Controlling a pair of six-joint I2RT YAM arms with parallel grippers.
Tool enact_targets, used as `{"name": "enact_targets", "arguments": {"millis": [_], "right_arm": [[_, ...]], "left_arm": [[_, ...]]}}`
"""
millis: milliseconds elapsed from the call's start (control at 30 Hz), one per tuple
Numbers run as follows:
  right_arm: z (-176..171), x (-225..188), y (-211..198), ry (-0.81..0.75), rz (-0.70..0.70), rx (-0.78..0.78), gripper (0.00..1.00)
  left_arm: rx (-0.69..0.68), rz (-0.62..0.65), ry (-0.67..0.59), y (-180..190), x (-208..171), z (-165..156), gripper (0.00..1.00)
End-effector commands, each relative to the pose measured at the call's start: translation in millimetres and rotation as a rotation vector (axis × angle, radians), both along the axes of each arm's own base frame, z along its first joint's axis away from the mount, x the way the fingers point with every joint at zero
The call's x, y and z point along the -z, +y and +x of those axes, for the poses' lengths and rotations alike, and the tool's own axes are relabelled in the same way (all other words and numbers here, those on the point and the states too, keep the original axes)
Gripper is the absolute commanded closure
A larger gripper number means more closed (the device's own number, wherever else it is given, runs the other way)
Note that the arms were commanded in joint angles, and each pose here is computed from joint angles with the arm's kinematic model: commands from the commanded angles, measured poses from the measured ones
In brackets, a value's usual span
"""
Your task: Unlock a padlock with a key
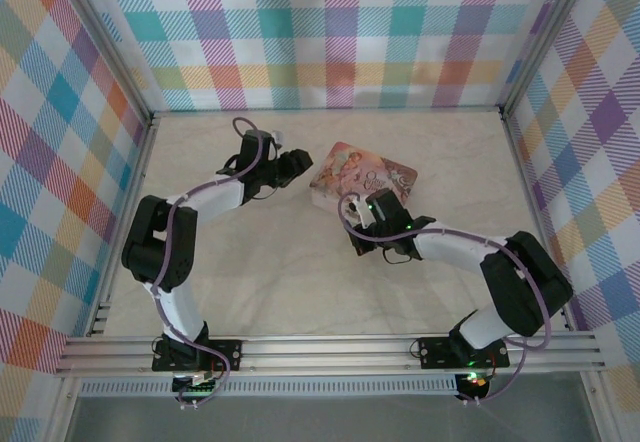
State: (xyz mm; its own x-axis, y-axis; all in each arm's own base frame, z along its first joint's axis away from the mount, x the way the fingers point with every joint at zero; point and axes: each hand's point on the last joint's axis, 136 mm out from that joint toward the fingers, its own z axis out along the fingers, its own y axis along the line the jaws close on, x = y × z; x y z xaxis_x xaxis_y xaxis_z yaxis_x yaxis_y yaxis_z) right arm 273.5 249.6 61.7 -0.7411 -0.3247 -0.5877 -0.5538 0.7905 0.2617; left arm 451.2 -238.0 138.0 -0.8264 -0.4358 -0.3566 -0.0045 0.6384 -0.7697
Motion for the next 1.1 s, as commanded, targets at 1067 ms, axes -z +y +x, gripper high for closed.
{"name": "enact_targets", "arguments": {"millis": [1067], "right_arm": [[-2.7, -2.0, 0.6, -0.129, -0.089, -0.173, 1.00]], "left_arm": [[0.170, 0.079, 0.169, -18.4, 56.7, -45.1, 0.56]]}}
